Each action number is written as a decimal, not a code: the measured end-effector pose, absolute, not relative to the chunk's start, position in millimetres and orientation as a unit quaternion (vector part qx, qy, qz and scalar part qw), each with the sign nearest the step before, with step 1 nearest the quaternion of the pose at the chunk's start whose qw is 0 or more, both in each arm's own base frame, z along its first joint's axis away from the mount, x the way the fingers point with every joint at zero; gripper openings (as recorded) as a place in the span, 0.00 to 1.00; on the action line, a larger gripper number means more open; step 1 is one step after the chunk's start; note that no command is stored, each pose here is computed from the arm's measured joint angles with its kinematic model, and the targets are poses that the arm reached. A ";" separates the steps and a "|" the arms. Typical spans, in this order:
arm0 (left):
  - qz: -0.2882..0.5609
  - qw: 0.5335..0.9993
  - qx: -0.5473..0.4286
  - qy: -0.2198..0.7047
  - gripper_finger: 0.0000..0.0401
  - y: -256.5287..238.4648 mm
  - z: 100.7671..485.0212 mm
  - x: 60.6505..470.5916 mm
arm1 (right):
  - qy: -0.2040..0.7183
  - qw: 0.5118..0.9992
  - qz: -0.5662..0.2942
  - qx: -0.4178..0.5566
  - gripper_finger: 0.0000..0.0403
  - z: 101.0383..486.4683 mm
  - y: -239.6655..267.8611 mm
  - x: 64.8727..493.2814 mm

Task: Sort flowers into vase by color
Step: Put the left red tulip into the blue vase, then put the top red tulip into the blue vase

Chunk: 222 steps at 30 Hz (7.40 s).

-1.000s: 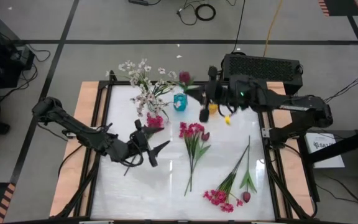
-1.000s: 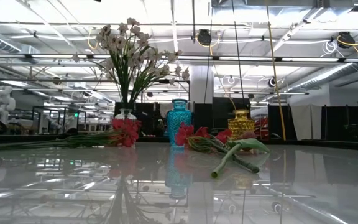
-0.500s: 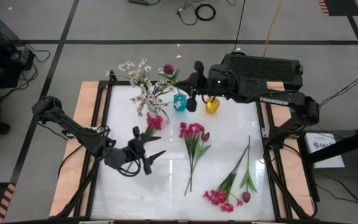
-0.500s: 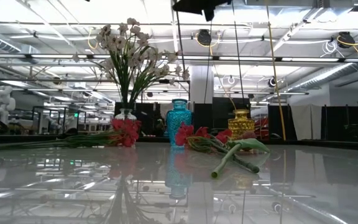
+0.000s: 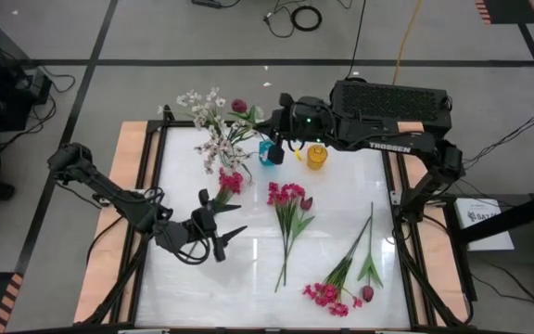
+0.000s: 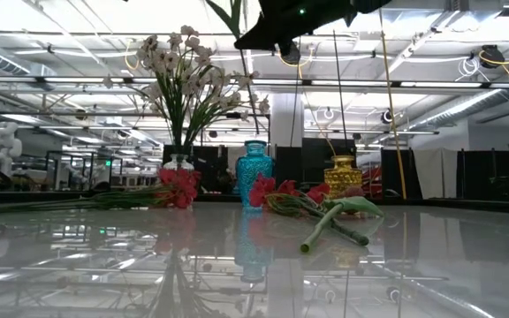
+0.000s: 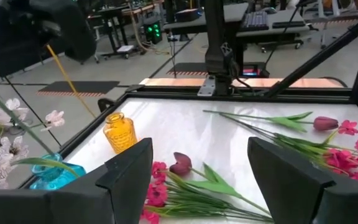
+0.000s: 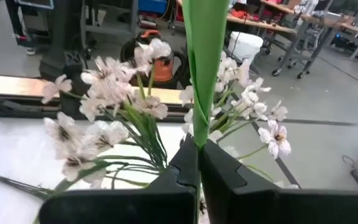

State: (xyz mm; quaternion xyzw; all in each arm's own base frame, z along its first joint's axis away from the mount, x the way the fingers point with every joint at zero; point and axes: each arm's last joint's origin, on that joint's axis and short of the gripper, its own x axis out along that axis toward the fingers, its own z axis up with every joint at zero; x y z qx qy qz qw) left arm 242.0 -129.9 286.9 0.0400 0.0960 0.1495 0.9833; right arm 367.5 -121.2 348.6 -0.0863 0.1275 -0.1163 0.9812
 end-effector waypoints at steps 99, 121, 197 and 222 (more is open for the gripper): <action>0.028 0.981 -0.057 0.182 0.67 -156.5 264.5 230.8 | 0.257 0.945 -0.098 0.176 0.41 315.1 56.4 203.1; 0.089 0.962 -0.091 0.240 0.67 -185.9 148.9 286.4 | 0.317 0.867 -0.249 0.294 0.43 157.0 122.0 265.9; 0.068 0.990 -0.121 -0.021 0.67 -150.4 212.0 335.8 | -0.119 0.947 -0.225 0.195 0.00 325.6 113.4 260.3; 0.023 0.998 -0.050 -0.034 0.67 -130.6 222.5 351.4 | -0.184 0.963 -0.123 0.152 0.00 330.5 114.2 273.1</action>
